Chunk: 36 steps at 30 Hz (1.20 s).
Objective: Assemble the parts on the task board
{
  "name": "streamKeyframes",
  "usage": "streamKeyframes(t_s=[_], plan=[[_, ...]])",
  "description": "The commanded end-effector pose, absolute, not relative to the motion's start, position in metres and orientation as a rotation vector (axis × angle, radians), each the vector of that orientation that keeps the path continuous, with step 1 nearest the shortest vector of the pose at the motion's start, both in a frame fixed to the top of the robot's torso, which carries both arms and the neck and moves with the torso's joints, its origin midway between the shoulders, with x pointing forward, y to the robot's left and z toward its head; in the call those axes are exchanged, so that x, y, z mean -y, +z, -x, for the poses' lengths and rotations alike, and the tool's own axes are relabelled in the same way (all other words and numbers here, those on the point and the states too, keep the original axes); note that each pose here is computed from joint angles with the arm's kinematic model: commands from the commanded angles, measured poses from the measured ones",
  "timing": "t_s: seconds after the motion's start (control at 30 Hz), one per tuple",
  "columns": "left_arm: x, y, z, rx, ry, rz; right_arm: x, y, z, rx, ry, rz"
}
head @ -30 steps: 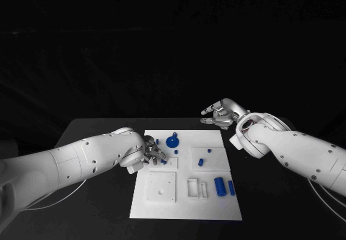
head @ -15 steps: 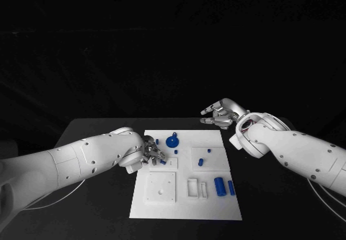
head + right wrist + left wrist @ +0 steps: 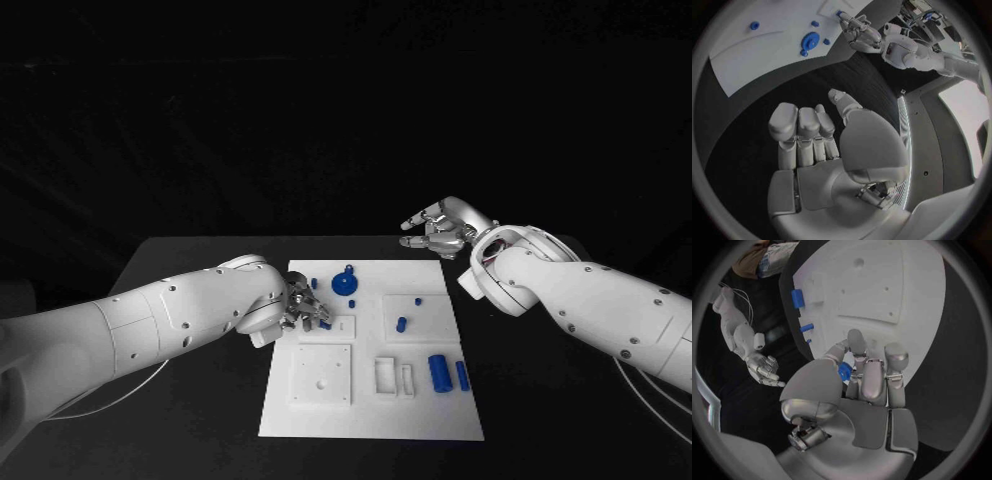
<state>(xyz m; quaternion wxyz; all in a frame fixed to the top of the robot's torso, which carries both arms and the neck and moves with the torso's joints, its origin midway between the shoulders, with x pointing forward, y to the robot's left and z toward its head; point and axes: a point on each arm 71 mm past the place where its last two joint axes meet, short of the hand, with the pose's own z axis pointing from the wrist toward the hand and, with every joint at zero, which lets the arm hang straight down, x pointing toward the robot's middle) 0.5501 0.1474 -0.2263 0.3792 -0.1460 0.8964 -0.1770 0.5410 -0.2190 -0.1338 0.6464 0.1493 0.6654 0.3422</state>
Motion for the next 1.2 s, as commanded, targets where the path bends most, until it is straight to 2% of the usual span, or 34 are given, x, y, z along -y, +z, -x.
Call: streamKeyframes(t_s=[0.03,1.2], plan=[[-0.1466,-0.2308,-0.5473,-2.322,-0.440,0.346,0.2175,-0.1343,-0.5410,-1.525,0.786,-0.331],[-0.1380,-0.2349,-0.5482,-2.357,-0.436,0.329,0.2138,-0.1360,-0.5425,-1.533,0.793,-0.335]])
